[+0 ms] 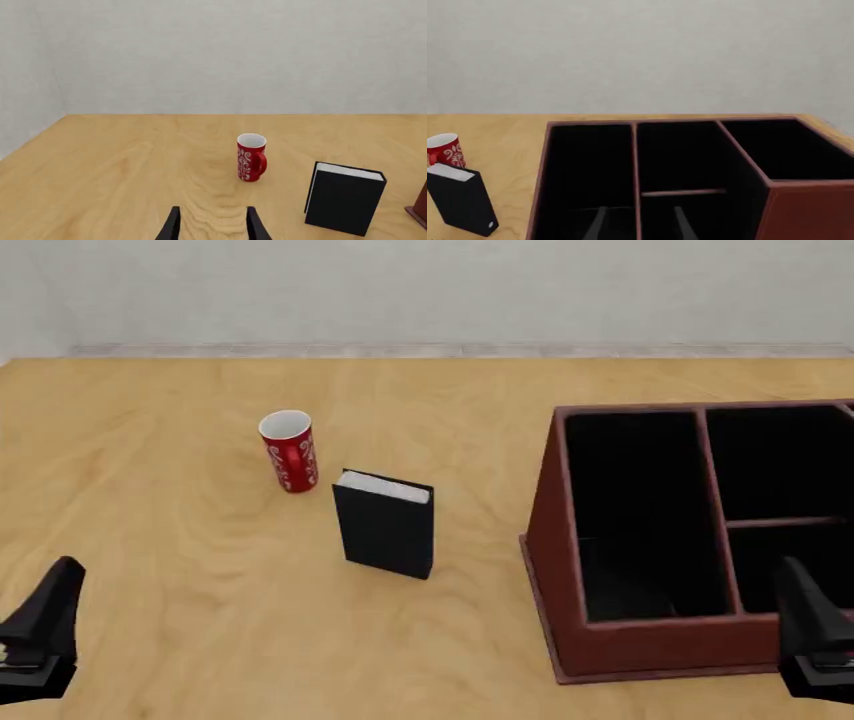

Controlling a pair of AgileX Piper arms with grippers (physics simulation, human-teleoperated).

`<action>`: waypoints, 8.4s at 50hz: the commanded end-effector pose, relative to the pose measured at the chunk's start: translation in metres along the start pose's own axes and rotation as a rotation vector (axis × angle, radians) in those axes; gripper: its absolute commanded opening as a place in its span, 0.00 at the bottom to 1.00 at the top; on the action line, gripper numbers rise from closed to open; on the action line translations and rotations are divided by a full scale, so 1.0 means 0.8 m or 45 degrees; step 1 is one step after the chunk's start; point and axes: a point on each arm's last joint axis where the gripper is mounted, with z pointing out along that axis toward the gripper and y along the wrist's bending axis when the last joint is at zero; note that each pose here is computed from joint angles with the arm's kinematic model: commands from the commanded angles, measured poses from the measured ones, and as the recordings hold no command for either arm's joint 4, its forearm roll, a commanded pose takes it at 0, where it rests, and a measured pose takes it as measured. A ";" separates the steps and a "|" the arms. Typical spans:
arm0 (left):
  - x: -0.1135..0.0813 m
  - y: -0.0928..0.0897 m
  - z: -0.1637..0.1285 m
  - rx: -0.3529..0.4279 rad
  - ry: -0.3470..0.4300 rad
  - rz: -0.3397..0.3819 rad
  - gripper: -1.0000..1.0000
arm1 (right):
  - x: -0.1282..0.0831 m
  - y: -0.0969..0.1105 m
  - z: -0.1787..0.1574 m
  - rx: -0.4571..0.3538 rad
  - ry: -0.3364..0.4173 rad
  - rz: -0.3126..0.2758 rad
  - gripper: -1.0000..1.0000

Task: Pick up the book and place it in the left compartment of the caddy.

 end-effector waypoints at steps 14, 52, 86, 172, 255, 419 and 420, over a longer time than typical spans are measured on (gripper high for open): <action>-0.001 0.000 0.000 0.000 0.001 0.000 1.00 | -0.023 0.005 0.023 -0.067 0.037 -0.038 1.00; -0.001 0.000 0.000 0.000 0.001 0.000 1.00 | -0.132 0.056 0.126 -0.384 0.205 -0.098 1.00; -0.001 0.000 0.000 0.000 0.001 0.000 1.00 | -0.142 0.120 0.198 -0.585 0.412 -0.194 1.00; -0.001 0.000 0.000 0.000 0.001 0.000 1.00 | -0.063 0.283 0.282 -0.885 0.960 -0.361 1.00; -0.001 0.000 0.000 0.000 0.002 0.000 1.00 | 0.027 0.343 0.284 -0.921 1.192 -0.376 0.00; -0.001 0.000 0.000 0.000 0.001 0.000 1.00 | -0.251 0.167 0.180 -0.710 0.961 -0.028 0.00; -0.001 0.000 0.000 0.000 0.001 0.000 1.00 | -0.252 0.165 0.179 -0.707 0.962 -0.030 0.00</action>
